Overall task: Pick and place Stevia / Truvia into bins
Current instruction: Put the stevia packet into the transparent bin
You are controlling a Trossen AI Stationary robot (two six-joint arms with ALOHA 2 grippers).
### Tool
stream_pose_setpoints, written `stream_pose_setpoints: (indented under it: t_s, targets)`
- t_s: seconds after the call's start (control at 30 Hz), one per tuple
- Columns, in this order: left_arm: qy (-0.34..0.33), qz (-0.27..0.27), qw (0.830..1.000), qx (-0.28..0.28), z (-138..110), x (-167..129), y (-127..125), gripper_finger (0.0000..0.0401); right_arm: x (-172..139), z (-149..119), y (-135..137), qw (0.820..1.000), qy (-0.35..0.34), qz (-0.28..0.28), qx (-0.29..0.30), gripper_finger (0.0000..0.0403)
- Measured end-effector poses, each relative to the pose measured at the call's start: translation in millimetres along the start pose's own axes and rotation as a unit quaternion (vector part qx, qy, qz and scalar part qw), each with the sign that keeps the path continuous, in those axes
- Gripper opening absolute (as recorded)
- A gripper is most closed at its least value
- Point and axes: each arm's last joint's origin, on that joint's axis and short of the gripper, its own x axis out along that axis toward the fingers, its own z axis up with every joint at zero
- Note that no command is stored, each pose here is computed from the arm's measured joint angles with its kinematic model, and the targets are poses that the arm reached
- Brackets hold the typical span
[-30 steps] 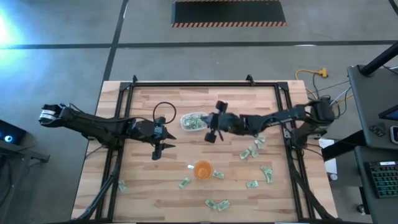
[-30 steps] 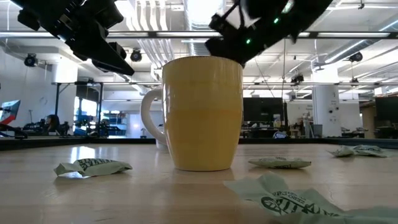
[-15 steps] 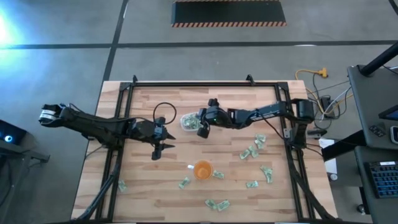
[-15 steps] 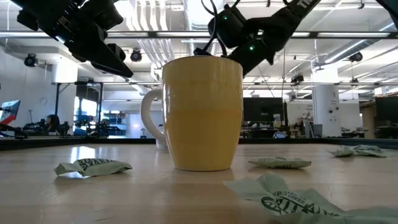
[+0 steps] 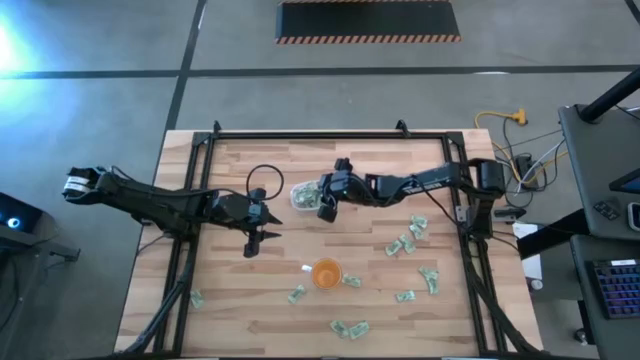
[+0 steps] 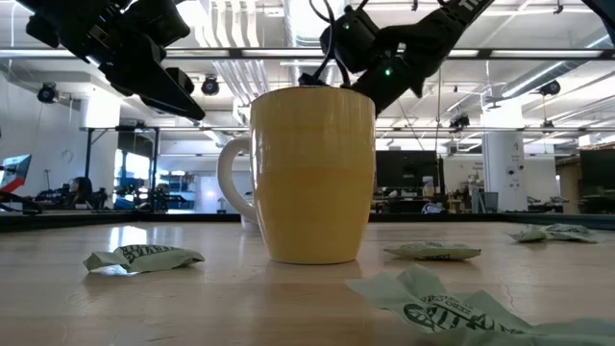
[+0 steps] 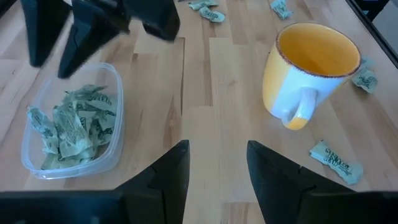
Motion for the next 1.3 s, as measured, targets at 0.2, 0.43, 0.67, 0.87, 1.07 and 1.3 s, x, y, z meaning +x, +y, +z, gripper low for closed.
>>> stream_pose_setpoints:
  t_s: [0.2, 0.43, 0.67, 0.87, 1.07, 1.3]
  targets:
    - [0.042, -0.069, 0.997, -0.007, -8, 3, -6, 0.0144, -33, 22, 12, 0.999, 0.019, 0.022, -0.018, 0.0144]
    - [0.084, -0.128, 0.988, 0.004, -16, 18, -30, 0.0144, -83, 27, 42, 0.995, 0.040, 0.069, -0.059, 0.0140]
    - [0.092, -0.179, 0.978, 0.054, -18, 40, -63, 0.0144, -119, 13, 70, 0.987, 0.052, 0.114, -0.100, 0.0124]
    - [0.037, -0.217, 0.971, 0.095, -21, 64, -89, 0.0144, -130, 1, 81, 0.982, 0.062, 0.131, -0.117, 0.0113]
    - [0.044, -0.232, 0.961, 0.146, -36, 85, -104, 0.0144, -133, 2, 80, 0.985, 0.062, 0.126, -0.098, 0.0103]
    - [0.052, -0.224, 0.955, 0.185, -49, 105, -109, 0.0144, -135, 3, 79, 0.986, 0.059, 0.118, -0.098, 0.0092]
